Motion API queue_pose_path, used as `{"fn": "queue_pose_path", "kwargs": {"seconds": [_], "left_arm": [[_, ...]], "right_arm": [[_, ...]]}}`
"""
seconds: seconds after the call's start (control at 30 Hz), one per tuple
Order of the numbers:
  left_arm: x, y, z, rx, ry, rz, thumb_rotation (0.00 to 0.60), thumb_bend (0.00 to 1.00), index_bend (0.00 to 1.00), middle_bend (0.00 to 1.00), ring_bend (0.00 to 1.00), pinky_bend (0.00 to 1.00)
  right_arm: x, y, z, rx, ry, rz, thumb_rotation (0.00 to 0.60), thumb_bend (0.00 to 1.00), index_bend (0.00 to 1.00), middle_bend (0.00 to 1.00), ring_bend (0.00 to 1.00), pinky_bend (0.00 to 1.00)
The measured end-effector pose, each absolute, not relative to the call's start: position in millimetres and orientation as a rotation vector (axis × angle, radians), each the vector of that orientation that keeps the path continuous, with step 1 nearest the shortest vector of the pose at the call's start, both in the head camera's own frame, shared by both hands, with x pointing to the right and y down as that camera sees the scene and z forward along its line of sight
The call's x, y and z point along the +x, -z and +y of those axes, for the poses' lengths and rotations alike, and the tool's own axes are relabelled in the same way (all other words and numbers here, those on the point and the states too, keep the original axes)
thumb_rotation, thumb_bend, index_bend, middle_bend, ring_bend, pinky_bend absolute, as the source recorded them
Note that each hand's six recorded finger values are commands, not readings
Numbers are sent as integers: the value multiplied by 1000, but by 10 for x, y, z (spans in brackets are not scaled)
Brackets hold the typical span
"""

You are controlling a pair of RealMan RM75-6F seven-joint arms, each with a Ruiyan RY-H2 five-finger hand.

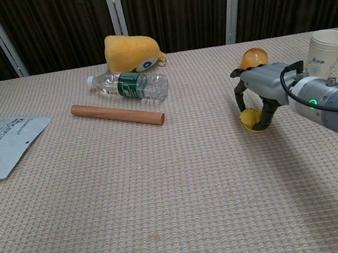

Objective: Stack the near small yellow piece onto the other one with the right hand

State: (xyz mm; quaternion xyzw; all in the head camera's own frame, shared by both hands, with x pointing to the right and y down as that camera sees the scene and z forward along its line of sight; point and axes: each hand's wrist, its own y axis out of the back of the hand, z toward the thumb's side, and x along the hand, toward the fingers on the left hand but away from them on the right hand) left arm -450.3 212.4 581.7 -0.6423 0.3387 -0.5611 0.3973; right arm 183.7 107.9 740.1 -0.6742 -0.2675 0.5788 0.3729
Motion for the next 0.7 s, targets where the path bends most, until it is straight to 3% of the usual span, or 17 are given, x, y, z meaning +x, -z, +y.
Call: {"fn": "queue_pose_path", "kwargs": {"seconds": [0.7], "left_arm": [[-4503,-5813,2117,-1621,1418,860,600,0,0,0,0,151]], "right_arm": [[1935,-7367,998,-1719,-1505,-671,600,182,475,0,0,0]]}}
